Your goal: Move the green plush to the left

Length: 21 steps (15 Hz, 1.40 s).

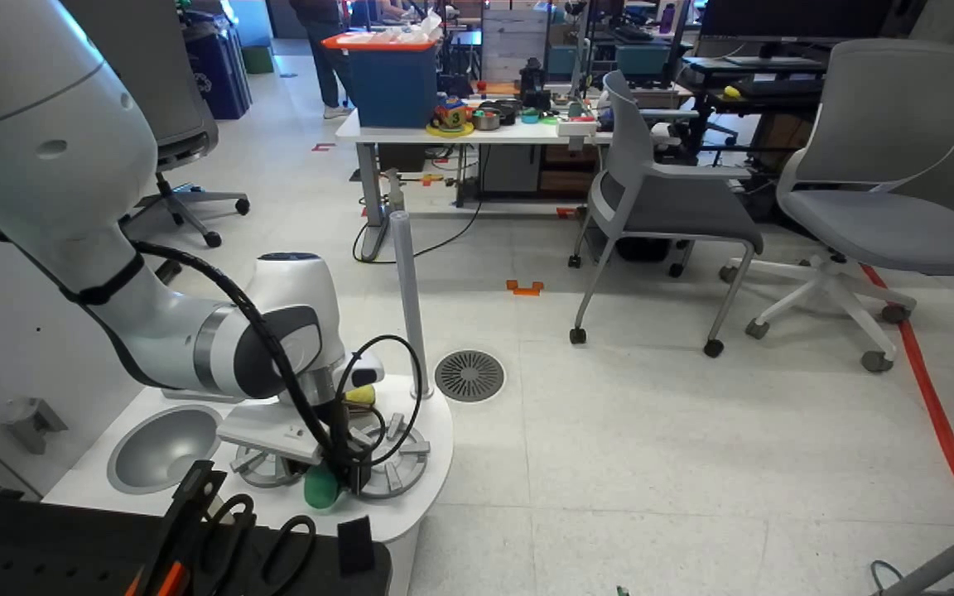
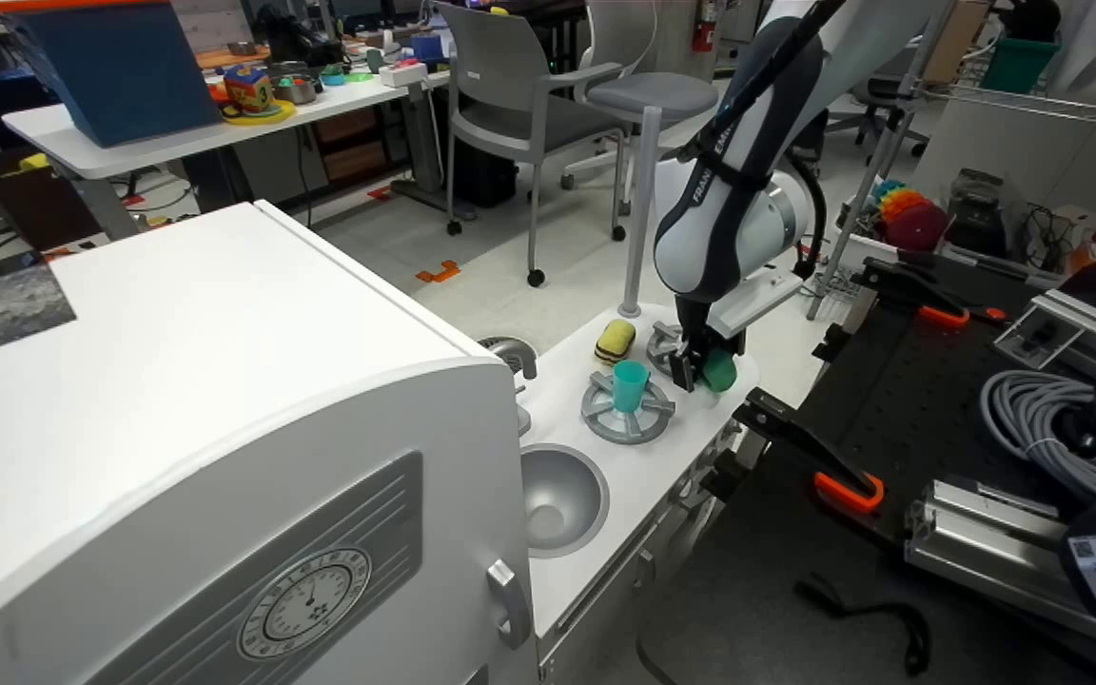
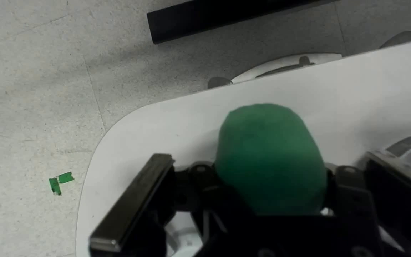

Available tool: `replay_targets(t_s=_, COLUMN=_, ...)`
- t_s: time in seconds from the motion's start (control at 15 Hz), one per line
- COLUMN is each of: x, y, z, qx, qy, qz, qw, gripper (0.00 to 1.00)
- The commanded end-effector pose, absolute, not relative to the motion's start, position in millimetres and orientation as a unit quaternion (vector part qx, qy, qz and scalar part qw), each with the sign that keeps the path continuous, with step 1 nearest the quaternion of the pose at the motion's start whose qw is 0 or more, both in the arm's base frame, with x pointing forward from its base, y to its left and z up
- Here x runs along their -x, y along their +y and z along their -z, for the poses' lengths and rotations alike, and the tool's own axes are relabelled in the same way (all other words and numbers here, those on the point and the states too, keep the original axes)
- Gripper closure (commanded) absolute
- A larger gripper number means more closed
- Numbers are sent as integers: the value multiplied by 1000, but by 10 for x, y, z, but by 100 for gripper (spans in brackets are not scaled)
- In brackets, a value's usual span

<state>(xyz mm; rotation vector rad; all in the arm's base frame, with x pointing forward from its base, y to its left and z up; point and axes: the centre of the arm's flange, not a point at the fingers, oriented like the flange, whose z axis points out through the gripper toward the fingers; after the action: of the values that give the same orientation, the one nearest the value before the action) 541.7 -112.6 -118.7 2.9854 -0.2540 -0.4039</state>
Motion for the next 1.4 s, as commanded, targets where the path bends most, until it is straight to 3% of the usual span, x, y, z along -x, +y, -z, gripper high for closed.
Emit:
replay_targets(t_s=0.0, x=-5373, y=-1076, z=1248, qx=-989, qy=-61, qz=122, qw=50, gripper=95)
replay_targets(t_s=0.13, x=-5385, y=-1053, z=1290, qx=-990, qy=-54, qz=119, qw=49, gripper=91)
replay_targets(t_s=0.2, x=-5399, y=-1051, z=1312, qx=-991, qy=-52, qz=117, qw=48, gripper=57)
replay_targets(t_s=0.33, x=-5423, y=-1054, z=1355, qx=-991, qy=-51, qz=118, qw=46, gripper=49)
replay_targets(t_s=0.73, x=-5336, y=-1108, z=1311, qx=-988, qy=-58, qz=134, qw=51, gripper=5)
replay_targets(t_s=0.87, x=-5224, y=-1138, z=1246, qx=-987, qy=-56, qz=143, qw=53, gripper=0)
replay_targets(t_s=1.33, x=-4944, y=-1223, z=813, qx=-986, qy=-44, qz=154, qw=54, gripper=0)
